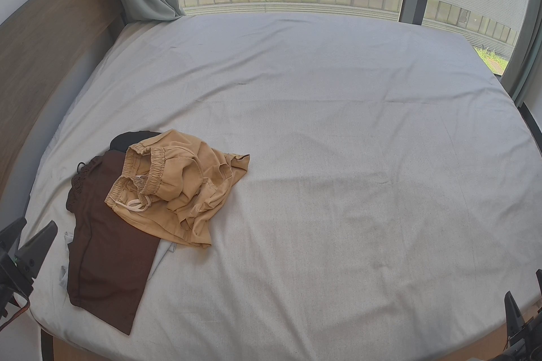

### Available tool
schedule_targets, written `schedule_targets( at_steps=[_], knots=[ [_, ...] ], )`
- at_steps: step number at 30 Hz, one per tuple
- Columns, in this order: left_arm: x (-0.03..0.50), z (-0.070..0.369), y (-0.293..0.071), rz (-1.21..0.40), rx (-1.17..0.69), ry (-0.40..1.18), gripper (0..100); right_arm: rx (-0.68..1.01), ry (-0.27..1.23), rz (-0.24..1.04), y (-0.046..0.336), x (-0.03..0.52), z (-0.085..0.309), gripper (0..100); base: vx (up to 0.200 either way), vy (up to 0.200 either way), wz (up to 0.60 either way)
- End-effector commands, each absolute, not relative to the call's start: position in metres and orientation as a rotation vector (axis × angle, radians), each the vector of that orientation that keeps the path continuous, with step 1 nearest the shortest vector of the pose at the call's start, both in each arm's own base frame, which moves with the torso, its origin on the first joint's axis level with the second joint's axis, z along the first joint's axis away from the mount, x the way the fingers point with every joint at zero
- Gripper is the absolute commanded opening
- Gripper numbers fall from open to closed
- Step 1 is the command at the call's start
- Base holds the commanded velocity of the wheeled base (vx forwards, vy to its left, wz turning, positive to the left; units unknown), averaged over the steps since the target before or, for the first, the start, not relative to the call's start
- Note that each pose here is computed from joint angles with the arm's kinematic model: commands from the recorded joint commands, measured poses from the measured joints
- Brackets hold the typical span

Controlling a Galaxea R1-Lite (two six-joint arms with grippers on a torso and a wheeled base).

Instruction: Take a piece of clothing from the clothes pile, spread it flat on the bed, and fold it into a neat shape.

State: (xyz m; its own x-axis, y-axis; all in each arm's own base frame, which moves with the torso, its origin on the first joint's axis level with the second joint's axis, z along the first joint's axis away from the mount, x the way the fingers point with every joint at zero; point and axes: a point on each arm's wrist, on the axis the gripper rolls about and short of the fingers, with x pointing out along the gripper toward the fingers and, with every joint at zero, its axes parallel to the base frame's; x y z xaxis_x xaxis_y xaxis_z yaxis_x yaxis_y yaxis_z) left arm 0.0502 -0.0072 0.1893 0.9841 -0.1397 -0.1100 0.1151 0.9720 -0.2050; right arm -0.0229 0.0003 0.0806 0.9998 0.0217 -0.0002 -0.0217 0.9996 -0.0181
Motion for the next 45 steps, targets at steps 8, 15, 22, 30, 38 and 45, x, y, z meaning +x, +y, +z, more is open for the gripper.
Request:
schedule_targets(
  at_steps=[8, 15, 22, 30, 38, 45],
  knots=[
    [0.091, 0.202, -0.013, -0.133, -0.254, 0.23, 100, -0.02, 0.001, 0.023, 0.0, -0.023, 0.075, 100, 0.0, 0.0, 0.0],
    [0.118, 0.2, -0.018, -0.179, -0.274, 0.254, 100, -0.02, 0.001, 0.023, 0.0, -0.023, 0.075, 100, 0.0, 0.0, 0.0],
    [0.134, 0.201, -0.021, -0.237, -0.278, 0.281, 100, -0.018, 0.001, 0.023, 0.0, -0.023, 0.075, 100, 0.0, 0.0, 0.0],
    [0.144, 0.203, -0.022, -0.286, -0.291, 0.302, 100, -0.018, 0.001, 0.023, 0.0, -0.023, 0.075, 100, 0.0, 0.0, 0.0],
    [0.171, 0.201, -0.015, -0.275, -0.304, 0.286, 100, -0.018, 0.001, 0.021, 0.0, -0.023, 0.075, 100, 0.0, 0.0, 0.0],
    [0.188, 0.195, -0.016, -0.296, -0.313, 0.331, 100, -0.018, 0.0, 0.021, 0.0, -0.023, 0.076, 100, 0.0, 0.0, 0.0]
  ],
)
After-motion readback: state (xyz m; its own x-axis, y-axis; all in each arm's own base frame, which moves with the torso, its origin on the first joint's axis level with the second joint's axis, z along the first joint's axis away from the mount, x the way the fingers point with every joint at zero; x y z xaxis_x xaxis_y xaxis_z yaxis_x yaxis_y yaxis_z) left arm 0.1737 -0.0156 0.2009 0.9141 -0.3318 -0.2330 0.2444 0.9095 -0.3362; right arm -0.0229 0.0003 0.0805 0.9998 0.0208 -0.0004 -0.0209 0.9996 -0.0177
